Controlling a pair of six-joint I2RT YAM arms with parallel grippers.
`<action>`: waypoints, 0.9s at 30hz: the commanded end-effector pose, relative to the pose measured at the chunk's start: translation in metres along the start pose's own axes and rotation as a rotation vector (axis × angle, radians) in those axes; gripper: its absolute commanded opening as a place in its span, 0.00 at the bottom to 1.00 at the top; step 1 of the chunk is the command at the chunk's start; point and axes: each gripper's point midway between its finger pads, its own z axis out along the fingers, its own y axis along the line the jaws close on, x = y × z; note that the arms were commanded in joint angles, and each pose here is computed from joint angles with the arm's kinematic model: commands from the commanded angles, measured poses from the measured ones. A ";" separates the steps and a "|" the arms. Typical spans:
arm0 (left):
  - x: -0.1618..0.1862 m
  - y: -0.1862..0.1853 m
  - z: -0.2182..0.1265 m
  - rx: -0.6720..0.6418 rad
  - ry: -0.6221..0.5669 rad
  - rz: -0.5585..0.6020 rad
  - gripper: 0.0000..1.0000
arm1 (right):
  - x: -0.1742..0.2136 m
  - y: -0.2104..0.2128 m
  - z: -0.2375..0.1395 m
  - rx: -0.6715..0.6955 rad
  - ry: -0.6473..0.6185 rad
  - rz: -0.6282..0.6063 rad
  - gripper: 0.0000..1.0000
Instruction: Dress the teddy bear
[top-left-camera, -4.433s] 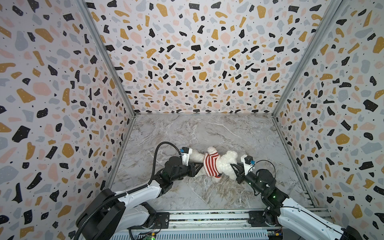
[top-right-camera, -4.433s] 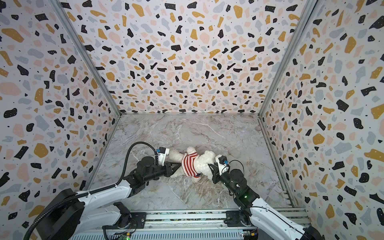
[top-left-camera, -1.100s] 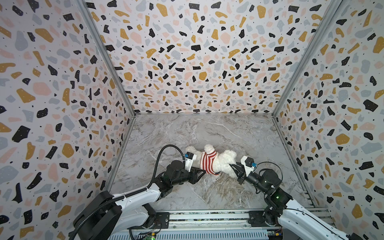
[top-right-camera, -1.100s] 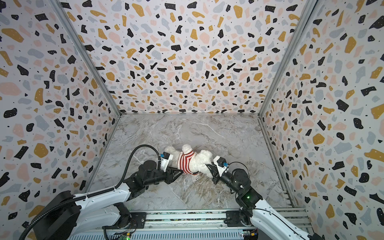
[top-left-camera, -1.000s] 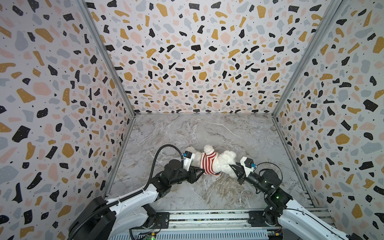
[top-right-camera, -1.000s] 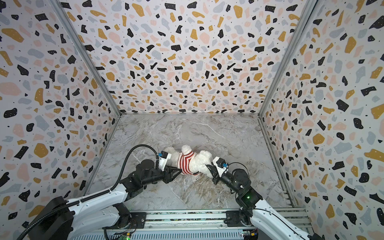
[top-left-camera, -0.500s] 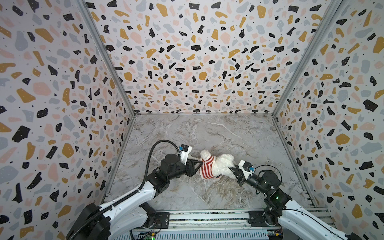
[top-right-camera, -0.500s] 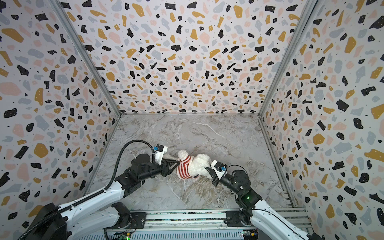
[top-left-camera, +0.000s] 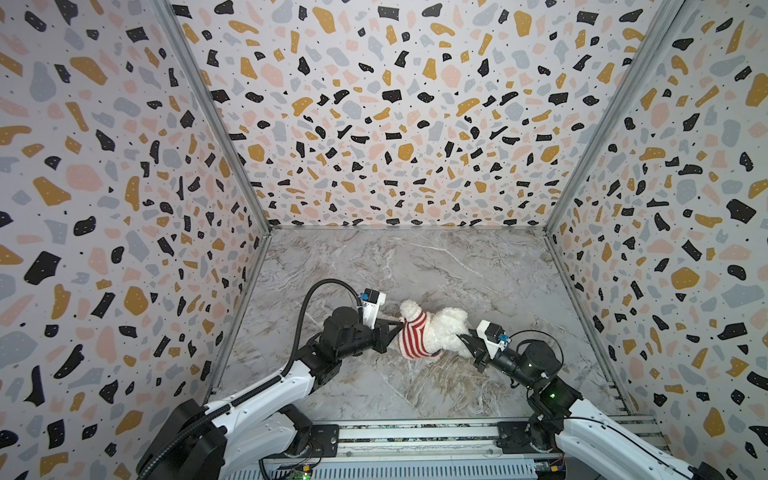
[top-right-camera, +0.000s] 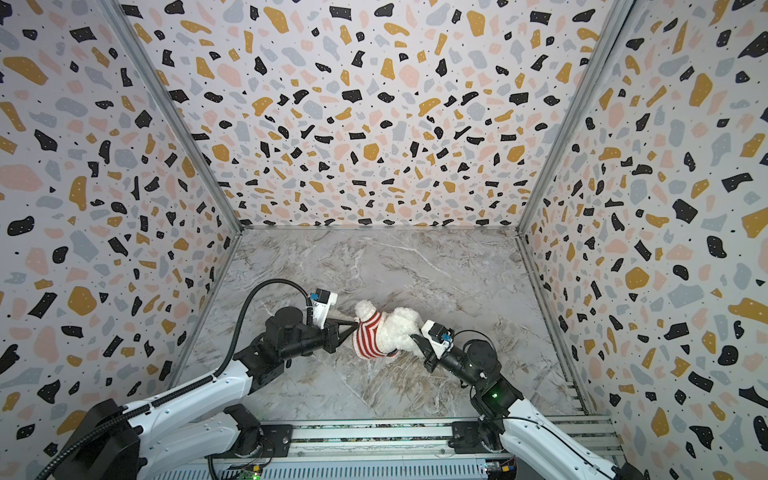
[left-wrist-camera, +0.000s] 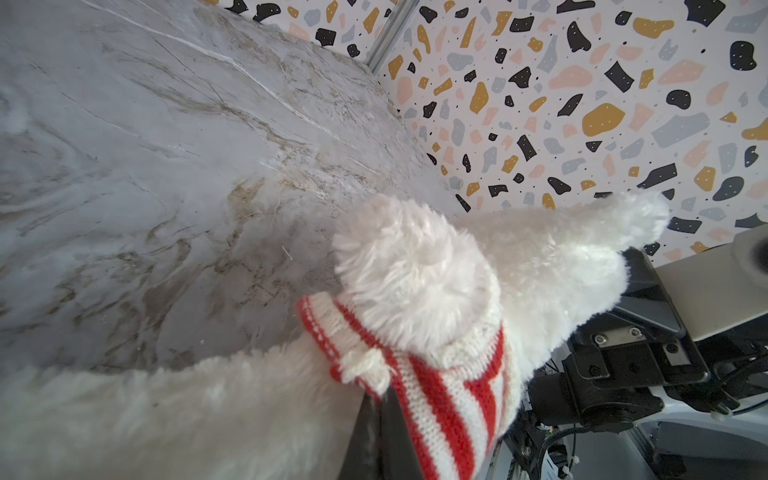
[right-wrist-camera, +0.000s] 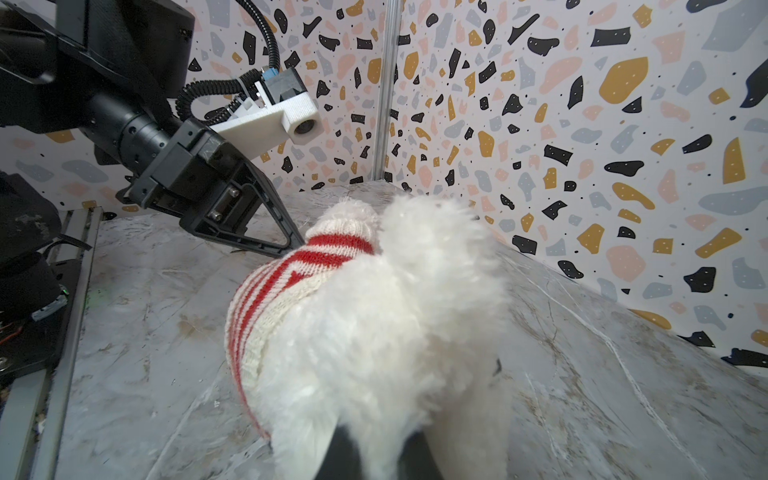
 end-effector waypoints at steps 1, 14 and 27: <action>-0.015 0.009 -0.006 -0.058 -0.062 0.007 0.00 | -0.015 -0.008 -0.002 0.047 -0.050 -0.019 0.00; -0.020 0.054 -0.015 -0.146 -0.114 -0.109 0.00 | -0.018 -0.015 -0.008 0.092 -0.074 -0.003 0.00; -0.022 0.026 -0.023 -0.046 -0.116 -0.029 0.45 | -0.018 -0.044 0.001 0.205 -0.008 0.094 0.00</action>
